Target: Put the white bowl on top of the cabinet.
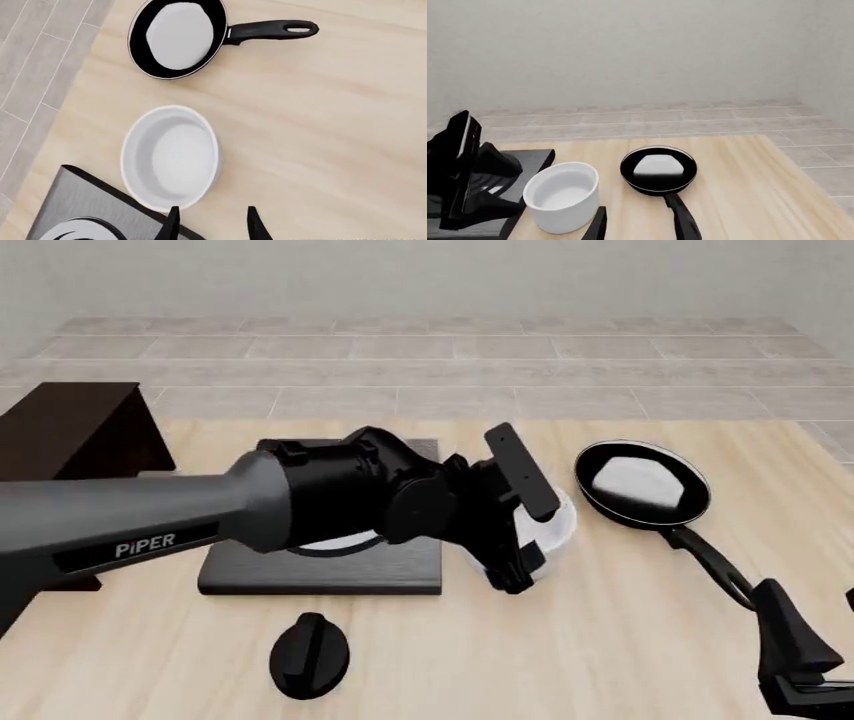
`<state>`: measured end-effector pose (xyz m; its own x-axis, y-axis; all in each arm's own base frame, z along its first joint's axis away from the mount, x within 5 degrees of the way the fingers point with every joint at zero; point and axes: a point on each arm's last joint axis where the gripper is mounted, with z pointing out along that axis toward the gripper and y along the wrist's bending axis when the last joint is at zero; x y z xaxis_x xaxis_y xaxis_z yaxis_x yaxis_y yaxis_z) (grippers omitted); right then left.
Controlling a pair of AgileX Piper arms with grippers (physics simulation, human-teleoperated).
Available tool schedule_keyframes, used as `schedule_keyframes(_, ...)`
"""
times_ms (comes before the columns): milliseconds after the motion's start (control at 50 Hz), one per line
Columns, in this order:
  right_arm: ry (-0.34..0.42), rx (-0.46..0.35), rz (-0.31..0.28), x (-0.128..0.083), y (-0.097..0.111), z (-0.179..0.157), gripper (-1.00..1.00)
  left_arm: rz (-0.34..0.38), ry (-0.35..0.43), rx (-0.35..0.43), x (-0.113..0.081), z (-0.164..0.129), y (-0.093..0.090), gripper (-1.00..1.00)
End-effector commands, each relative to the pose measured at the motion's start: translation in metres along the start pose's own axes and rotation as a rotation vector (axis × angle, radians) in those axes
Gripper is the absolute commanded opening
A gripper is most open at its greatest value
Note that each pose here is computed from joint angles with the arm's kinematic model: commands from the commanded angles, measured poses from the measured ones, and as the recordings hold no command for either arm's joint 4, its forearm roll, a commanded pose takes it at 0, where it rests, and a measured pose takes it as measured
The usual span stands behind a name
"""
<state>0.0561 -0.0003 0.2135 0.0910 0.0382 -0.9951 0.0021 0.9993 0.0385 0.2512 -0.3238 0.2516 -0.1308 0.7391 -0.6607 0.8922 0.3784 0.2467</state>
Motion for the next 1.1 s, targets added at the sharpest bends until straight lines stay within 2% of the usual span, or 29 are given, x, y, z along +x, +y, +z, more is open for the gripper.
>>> schedule_keyframes(20,0.000,0.000,0.001,0.000,0.000,0.000,1.00,0.035,0.040,0.002,0.012,0.019,0.004,1.00)
schedule_keyframes(160,-0.001,0.000,0.001,0.000,0.000,0.000,1.00,0.059,0.049,-0.011,0.016,0.028,0.013,1.00)
schedule_keyframes(220,-0.001,0.000,0.002,0.000,0.000,0.000,1.00,0.085,0.034,-0.050,0.018,0.030,0.032,1.00)
schedule_keyframes(280,-0.001,0.000,0.003,0.000,0.000,0.000,1.00,0.109,0.036,-0.046,0.015,0.033,0.032,1.00)
schedule_keyframes(480,0.001,0.002,0.007,0.000,0.000,0.000,1.00,0.150,0.048,-0.014,0.007,0.046,0.020,1.00)
schedule_keyframes(560,0.001,0.002,0.008,0.000,0.000,0.000,1.00,0.159,0.029,-0.010,-0.002,0.046,0.016,1.00)
schedule_keyframes(660,0.002,0.004,0.009,0.000,0.000,0.000,1.00,0.186,0.039,0.002,-0.001,0.051,0.011,1.00)
schedule_keyframes(720,0.002,0.004,0.010,0.000,0.000,0.000,1.00,0.179,0.052,0.013,0.001,0.056,0.007,1.00)
schedule_keyframes(820,0.003,0.004,0.011,0.000,0.000,0.000,1.00,0.184,0.073,0.050,0.003,0.062,-0.011,1.00)
schedule_keyframes(980,0.002,0.004,0.012,0.000,0.000,0.000,1.00,0.172,0.093,0.035,0.010,0.072,0.003,1.00)
schedule_keyframes(1100,0.002,0.002,0.011,0.000,0.000,0.000,1.00,0.155,0.115,0.040,0.015,0.081,0.004,1.00)
